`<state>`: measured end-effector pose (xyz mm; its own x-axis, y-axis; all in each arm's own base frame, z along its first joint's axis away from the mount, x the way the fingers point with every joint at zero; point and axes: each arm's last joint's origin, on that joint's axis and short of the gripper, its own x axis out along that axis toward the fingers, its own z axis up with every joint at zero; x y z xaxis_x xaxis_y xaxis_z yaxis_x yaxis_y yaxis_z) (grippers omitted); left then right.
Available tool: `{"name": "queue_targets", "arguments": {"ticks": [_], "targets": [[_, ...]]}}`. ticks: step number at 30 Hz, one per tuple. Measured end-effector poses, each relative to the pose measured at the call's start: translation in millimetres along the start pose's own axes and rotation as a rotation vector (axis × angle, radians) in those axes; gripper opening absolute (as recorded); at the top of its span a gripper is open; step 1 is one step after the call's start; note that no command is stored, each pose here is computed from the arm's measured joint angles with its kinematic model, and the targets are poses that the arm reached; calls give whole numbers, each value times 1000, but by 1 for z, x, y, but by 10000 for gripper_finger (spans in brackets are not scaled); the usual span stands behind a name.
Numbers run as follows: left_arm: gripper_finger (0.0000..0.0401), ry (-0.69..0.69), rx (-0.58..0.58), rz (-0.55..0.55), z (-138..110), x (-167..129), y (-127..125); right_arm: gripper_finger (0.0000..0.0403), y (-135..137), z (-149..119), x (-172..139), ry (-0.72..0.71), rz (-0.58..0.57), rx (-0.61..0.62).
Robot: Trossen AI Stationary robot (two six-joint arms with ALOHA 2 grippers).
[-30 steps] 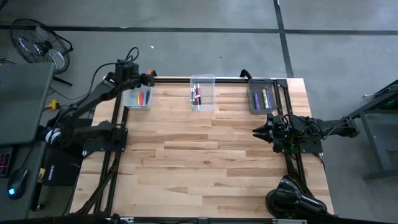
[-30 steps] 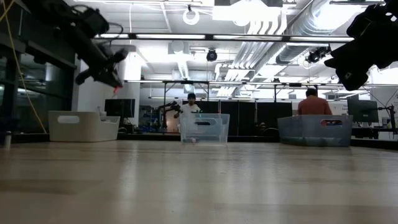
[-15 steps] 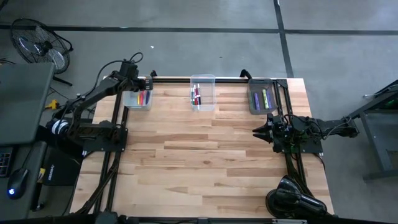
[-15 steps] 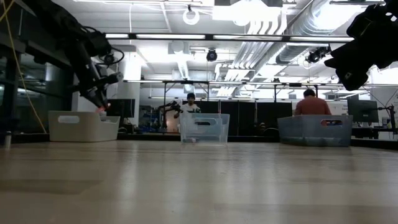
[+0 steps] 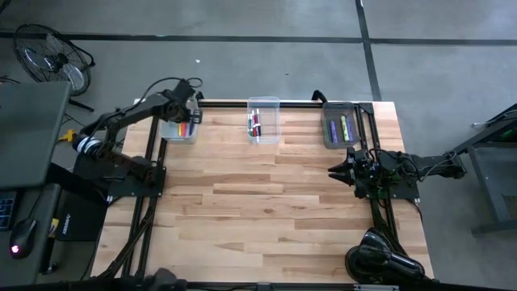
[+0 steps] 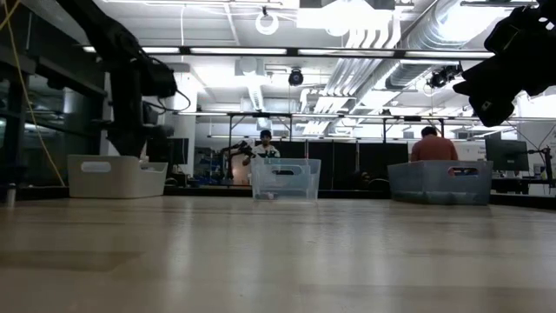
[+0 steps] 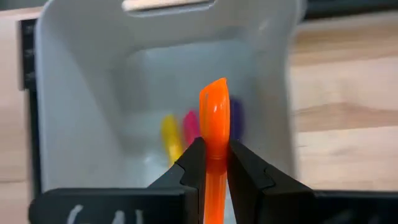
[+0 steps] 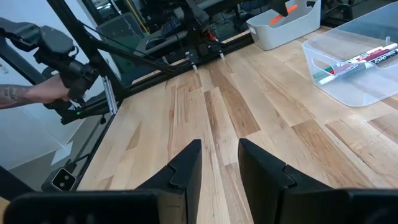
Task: Pick & Place Markers
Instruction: Put the orange pen into the gray bin
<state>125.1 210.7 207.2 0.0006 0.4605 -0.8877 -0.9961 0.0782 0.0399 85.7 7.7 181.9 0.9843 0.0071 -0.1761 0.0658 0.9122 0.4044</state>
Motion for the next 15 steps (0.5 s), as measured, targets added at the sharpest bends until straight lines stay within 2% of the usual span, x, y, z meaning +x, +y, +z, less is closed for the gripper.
{"name": "queue_targets", "arguments": {"ticks": [5,15], "targets": [[40,55,39,127,-5,12,-9,94,0,0,0,0,0,0],[40,128,6,195,-10,28,-12,94,0,0,0,0,0,0]]}}
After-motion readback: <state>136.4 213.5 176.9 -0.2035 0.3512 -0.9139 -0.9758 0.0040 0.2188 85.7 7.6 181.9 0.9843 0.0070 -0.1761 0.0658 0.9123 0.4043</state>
